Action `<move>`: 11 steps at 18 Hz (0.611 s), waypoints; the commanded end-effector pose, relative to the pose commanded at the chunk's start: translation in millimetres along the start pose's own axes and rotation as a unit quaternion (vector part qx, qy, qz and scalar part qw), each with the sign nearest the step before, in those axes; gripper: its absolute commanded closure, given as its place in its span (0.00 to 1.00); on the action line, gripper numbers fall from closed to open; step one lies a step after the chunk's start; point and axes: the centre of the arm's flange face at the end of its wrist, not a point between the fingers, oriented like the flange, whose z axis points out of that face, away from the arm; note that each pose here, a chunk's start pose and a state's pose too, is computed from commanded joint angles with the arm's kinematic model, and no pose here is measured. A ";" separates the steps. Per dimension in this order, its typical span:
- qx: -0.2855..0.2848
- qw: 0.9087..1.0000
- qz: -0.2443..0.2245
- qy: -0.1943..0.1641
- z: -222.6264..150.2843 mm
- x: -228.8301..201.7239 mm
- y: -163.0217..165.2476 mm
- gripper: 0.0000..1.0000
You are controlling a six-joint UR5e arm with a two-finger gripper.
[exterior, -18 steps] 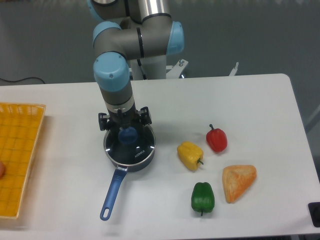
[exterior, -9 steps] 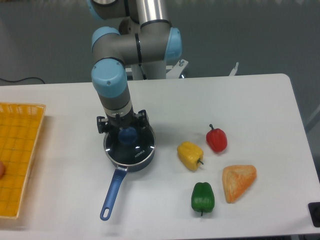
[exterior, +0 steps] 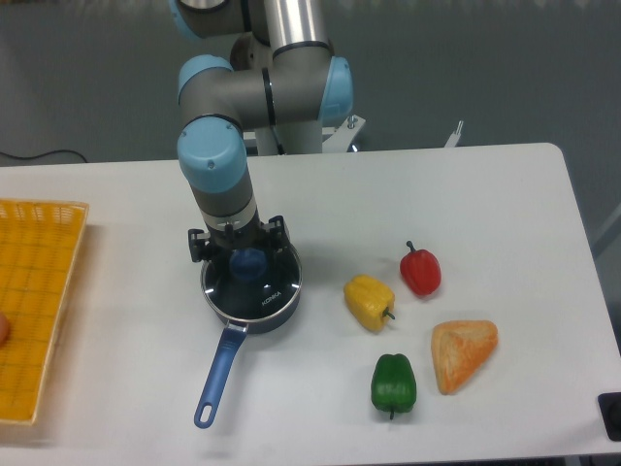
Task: Open the lid
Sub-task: 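Close the gripper on the blue lid knob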
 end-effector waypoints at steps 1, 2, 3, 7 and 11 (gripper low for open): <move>0.002 1.000 -0.002 0.001 -1.9 -1.6 -2.3 0.00; 0.002 1.000 -0.002 0.001 -1.0 -2.5 -2.7 0.00; 0.002 1.000 -0.002 0.001 -1.0 -2.5 -2.7 0.00; -0.006 1.000 -0.001 0.002 8.4 -0.5 -4.6 0.00; -0.013 1.000 0.002 0.001 15.8 2.9 -4.2 0.00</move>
